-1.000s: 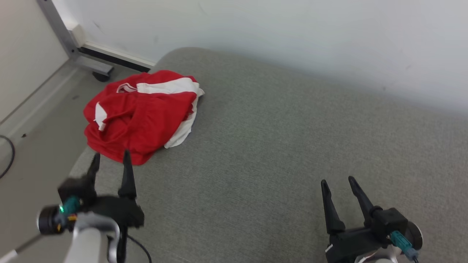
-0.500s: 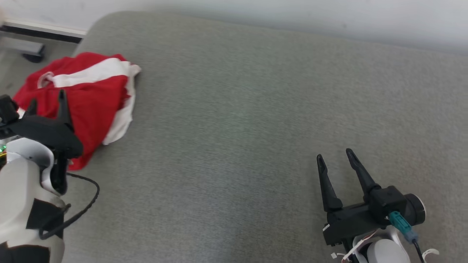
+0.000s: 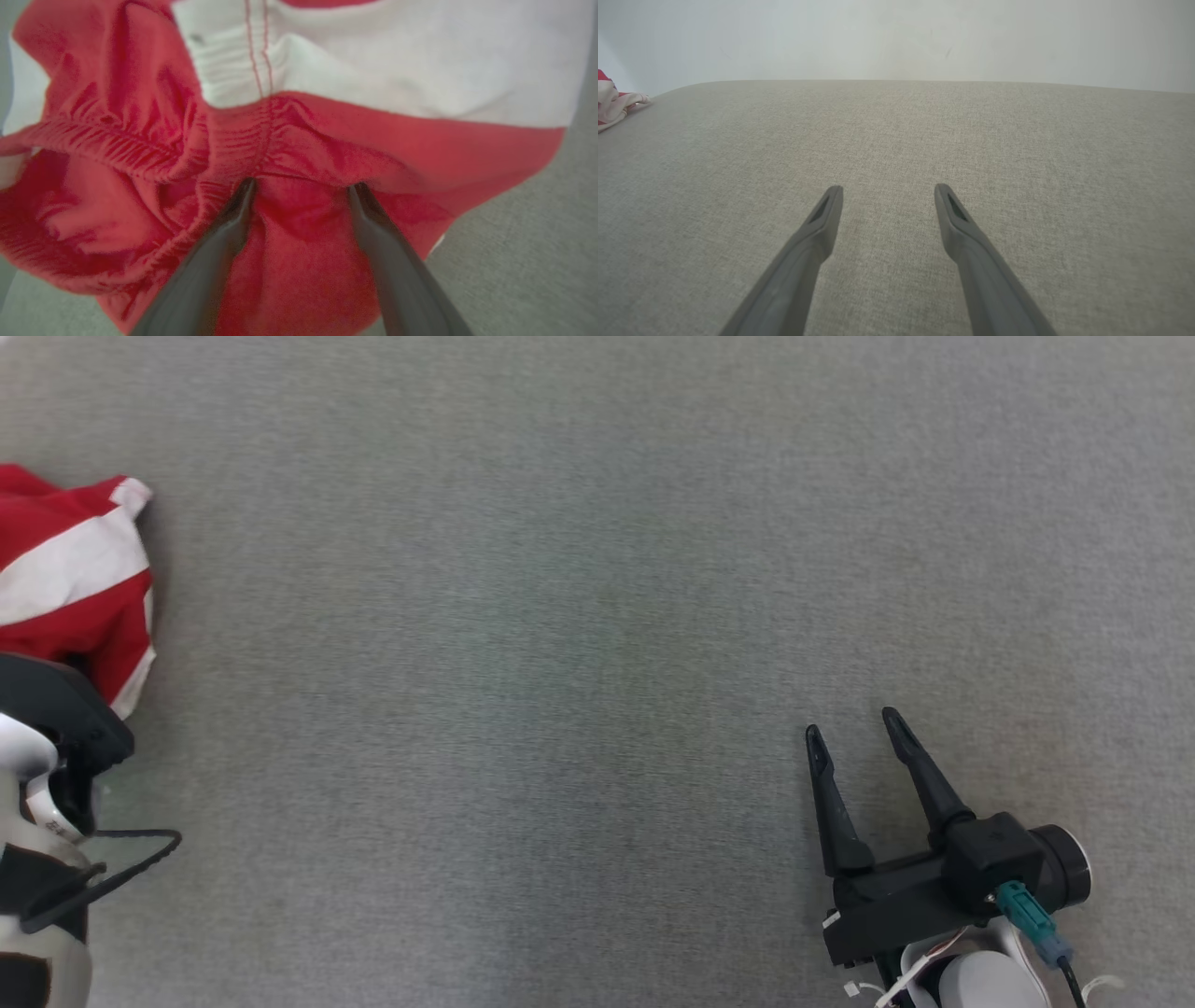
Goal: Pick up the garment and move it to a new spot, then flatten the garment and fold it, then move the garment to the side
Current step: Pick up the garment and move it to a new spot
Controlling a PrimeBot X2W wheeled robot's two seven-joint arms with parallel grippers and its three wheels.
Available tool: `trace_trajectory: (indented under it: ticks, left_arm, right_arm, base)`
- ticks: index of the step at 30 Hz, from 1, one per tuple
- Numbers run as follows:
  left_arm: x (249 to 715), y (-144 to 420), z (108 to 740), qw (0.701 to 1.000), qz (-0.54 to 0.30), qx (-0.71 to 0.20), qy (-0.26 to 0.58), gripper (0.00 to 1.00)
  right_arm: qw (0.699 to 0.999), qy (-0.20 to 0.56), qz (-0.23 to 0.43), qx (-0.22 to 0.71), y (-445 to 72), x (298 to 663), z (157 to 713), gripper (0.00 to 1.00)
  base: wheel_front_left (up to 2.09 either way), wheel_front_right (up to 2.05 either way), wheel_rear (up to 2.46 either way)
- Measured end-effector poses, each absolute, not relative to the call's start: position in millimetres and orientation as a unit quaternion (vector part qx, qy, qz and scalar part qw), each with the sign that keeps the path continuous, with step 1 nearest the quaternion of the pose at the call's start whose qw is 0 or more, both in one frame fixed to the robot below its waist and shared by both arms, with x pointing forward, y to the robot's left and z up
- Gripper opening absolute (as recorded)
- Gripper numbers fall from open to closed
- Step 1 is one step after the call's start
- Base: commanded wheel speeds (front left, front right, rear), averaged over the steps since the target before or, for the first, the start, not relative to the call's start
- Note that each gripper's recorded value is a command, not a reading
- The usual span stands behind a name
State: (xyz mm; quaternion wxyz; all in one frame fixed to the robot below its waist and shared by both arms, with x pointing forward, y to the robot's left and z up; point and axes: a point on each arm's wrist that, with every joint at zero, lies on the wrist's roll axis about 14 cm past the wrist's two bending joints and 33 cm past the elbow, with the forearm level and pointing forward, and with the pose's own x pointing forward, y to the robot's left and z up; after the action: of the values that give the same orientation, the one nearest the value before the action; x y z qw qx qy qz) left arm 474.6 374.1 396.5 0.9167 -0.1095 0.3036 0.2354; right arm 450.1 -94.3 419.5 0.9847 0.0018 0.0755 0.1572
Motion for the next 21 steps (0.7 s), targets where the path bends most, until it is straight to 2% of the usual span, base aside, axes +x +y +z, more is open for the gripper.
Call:
trace_trajectory:
  ticks: [1, 2, 3, 4, 13, 21]
  left_arm:
    - [476, 372, 392, 0.915, 0.234, -0.106, 0.31, 1.0]
    - [478, 371, 389, 0.913, 0.236, -0.106, 0.316, 0.78]
    - [480, 370, 387, 0.912, 0.236, -0.104, 0.318, 0.49]
    - [482, 369, 385, 0.913, 0.234, -0.098, 0.32, 0.01]
    - [485, 371, 403, 0.922, 0.22, -0.093, 0.303, 0.0]
    - [498, 390, 491, 0.955, 0.196, -0.075, 0.209, 0.0]
  right_arm:
    - [0.985, 0.079, 0.155, 0.002, -96, 449, 417, 1.0]
    - [0.985, 0.082, 0.154, 0.002, -98, 447, 415, 1.0]
    - [0.985, 0.087, 0.152, 0.001, -99, 446, 413, 1.0]
    - [0.985, 0.09, 0.15, 0.002, -100, 446, 412, 1.0]
    - [0.984, 0.082, 0.154, 0.02, -95, 443, 418, 1.0]
    - [0.983, 0.054, 0.168, 0.049, -81, 441, 437, 1.0]
  base:
    - [0.0, 0.0, 0.0]
    - [0.0, 0.0, 0.0]
    - [0.0, 0.0, 0.0]
    - [0.0, 0.0, 0.0]
    - [0.0, 0.0, 0.0]
    - [0.0, 0.0, 0.0]
